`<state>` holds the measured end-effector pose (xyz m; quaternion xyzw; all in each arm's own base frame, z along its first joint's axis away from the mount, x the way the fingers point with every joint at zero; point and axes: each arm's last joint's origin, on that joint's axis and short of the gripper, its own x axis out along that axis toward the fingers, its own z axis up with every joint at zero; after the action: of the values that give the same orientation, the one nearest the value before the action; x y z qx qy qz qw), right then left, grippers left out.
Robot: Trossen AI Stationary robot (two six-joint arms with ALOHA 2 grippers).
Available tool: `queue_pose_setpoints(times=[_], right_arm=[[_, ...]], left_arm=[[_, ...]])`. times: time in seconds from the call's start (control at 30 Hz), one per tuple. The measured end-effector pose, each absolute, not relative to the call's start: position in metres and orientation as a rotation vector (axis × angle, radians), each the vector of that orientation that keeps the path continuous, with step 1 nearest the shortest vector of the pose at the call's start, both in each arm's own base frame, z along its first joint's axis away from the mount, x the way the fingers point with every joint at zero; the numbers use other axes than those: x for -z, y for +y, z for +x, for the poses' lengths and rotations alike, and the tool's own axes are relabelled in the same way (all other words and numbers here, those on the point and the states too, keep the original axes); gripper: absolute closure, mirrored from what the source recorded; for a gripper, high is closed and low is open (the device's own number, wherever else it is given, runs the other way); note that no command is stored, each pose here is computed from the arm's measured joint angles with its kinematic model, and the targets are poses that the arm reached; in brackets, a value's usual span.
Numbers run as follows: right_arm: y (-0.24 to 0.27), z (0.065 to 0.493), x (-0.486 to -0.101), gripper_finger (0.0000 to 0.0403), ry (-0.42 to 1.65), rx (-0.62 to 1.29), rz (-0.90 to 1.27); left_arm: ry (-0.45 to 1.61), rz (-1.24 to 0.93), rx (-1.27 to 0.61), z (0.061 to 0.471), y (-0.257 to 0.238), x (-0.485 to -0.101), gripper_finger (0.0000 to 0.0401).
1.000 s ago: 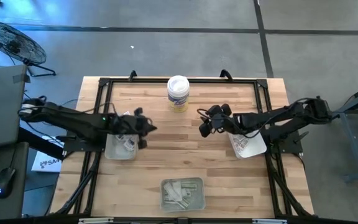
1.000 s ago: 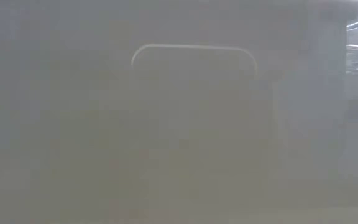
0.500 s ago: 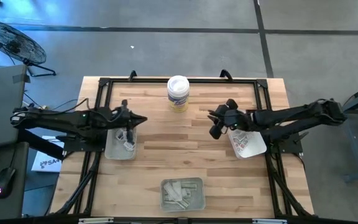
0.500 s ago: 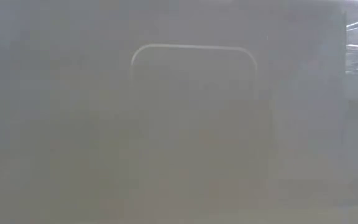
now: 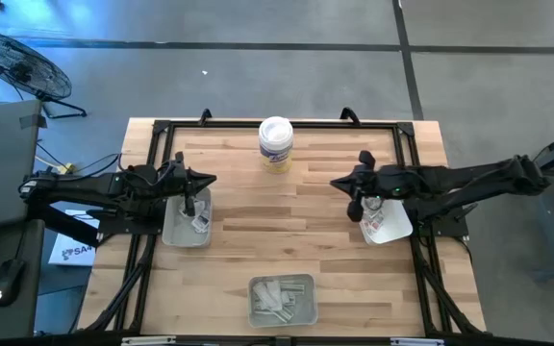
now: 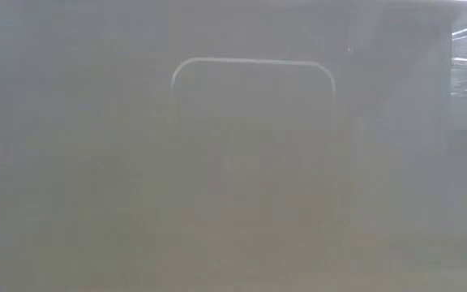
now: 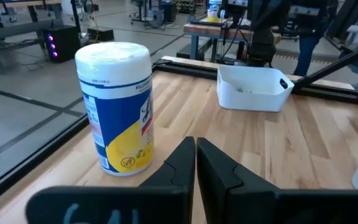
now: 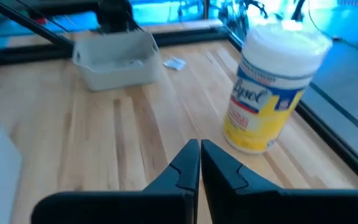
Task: Pick & Place First Aid Supplies
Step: Put the blue alcohol pad into the top gray bin
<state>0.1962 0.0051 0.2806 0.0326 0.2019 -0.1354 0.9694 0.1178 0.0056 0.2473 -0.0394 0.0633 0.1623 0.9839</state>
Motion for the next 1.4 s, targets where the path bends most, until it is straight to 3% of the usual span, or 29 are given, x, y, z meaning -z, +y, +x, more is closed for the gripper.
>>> queue_pose_setpoints(times=[0.53,0.87,1.23,1.4], right_arm=[[0.006,0.183,-0.291,0.0401,0.351,0.272,0.076],[0.005,0.183,-0.292,0.04,0.337,0.3,0.073],[0.005,0.183,-0.292,0.0399,0.335,0.304,0.072],[0.005,0.182,-0.288,0.0401,0.379,0.311,0.06]], left_arm=[[0.15,-0.075,-0.326,0.117,0.006,-0.245,0.0387],[0.188,-0.105,-0.505,0.122,0.02,-0.253,0.0387],[0.327,-0.232,-0.802,0.14,0.074,-0.258,0.0386],[0.474,-0.329,-0.964,0.14,0.105,-0.262,0.0359]])
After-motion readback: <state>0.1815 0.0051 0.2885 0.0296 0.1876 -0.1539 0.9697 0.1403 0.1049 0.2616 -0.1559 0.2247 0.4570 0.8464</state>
